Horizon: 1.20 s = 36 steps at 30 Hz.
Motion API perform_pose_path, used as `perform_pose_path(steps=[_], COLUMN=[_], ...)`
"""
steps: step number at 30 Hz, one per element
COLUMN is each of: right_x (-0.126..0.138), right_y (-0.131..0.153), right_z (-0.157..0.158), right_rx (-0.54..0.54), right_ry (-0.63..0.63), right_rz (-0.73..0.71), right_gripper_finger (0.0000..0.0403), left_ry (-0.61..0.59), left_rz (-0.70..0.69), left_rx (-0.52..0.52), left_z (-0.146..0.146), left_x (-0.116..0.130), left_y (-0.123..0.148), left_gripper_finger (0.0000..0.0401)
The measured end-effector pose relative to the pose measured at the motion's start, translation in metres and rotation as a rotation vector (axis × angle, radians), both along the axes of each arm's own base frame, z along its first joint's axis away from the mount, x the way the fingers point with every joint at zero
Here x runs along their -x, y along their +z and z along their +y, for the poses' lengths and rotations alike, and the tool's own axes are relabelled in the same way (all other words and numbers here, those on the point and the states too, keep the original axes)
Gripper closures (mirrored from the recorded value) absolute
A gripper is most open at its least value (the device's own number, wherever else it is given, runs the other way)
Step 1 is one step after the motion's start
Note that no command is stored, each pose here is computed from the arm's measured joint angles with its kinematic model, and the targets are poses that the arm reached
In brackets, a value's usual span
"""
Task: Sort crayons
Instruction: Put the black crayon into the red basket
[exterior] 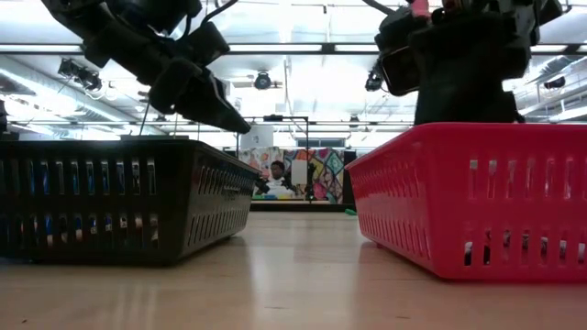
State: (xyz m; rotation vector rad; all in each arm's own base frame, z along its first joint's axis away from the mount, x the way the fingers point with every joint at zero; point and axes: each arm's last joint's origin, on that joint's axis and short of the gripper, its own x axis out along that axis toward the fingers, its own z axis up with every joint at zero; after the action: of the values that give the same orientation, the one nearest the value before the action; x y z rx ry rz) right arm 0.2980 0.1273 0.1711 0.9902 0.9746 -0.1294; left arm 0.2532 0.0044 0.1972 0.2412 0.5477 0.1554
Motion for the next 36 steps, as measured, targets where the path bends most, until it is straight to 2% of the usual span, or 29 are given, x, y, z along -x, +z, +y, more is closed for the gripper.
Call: perform_pose_path(steps=[7,11,15,20,27,31,36], right_x=[0.004,0.008,0.01,0.009,-0.008,-0.022,-0.037], right_y=[0.021,0.035,0.04,0.033,0.037,0.05,0.045], right_z=[-0.011,-0.016,-0.02,-0.014,0.004,0.023,0.046], right_rx=[0.076,0.22,0.342,0.321,0.427,0.492,0.59], right_ry=[-0.003,0.007,-0.027,0.125,0.27,0.399,0.582], right_rz=[-0.086,-0.186,-0.213,-0.182,0.067,0.064,0.072], right_gripper_finger=[0.031,0.0311,0.0311,0.0311,0.0315,0.0315,0.0315], left_ry=[0.0,0.0,0.012,0.028,0.03,0.047,0.068], left_rz=[0.007,0.04,0.087,0.129,0.112,0.115,0.118], left_rx=[0.0,0.0,0.009,0.029,0.025,0.026,0.027], left_z=[0.0,0.0,0.0,0.0,0.002,0.006,0.011], left_x=[0.0,0.002,0.005,0.008,0.006,0.007,0.007], left_y=[-0.001,-0.003,-0.007,-0.011,-0.009,-0.01,-0.01], left_gripper_finger=[0.0239,0.0239,0.0239,0.0239,0.0239,0.0239,0.0239])
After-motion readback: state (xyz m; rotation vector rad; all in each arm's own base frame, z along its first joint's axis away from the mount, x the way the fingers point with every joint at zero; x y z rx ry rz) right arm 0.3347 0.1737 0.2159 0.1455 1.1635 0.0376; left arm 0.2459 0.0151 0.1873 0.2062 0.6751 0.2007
